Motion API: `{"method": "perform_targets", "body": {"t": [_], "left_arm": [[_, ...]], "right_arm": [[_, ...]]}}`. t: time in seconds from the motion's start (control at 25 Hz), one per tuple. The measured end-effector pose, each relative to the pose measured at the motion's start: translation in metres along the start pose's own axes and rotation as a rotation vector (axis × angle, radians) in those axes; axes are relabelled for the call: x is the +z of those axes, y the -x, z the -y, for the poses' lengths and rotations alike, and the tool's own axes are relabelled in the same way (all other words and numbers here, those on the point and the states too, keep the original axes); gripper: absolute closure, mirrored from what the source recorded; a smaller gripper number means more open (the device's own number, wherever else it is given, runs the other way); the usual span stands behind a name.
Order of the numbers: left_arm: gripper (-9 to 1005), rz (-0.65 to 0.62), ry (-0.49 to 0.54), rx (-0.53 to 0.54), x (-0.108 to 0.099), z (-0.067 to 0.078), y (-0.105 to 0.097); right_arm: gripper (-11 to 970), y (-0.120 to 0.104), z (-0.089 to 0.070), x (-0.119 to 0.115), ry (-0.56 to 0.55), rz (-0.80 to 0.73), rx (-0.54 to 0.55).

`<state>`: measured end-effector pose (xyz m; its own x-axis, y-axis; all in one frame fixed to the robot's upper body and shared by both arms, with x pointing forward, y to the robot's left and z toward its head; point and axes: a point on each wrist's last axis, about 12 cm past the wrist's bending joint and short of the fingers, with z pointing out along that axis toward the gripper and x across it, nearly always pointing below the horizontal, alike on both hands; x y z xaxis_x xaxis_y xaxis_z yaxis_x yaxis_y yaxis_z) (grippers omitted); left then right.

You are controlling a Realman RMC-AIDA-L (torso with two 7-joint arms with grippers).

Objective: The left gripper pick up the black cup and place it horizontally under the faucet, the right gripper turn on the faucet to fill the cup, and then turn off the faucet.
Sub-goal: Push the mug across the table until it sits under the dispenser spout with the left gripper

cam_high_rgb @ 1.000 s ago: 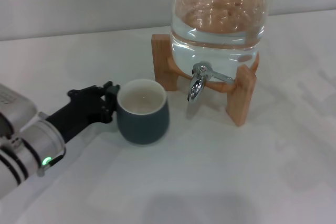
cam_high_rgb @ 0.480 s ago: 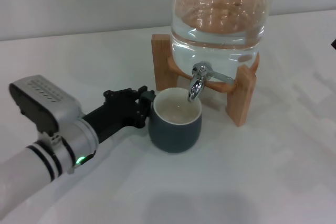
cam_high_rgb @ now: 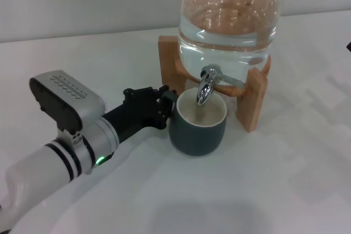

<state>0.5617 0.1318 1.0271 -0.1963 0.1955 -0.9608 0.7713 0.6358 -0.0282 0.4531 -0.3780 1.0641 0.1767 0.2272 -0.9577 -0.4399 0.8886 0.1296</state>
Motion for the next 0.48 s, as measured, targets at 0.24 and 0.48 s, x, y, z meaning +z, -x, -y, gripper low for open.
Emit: {"method": "perform_targets", "body": {"t": [0.24,0.48], "left_arm": [[859,-0.018,-0.004,0.005,0.0044,0.0026,0.0015],[860,-0.037,-0.003,0.006,0.0062,0.0039,0.0007]], "right_arm": [[235,0.0,0.0004,-0.0007,-0.002,-0.002,-0.001],[235,-0.0001,0.0008,-0.0019,-0.006,-0.005,-0.001]]}}
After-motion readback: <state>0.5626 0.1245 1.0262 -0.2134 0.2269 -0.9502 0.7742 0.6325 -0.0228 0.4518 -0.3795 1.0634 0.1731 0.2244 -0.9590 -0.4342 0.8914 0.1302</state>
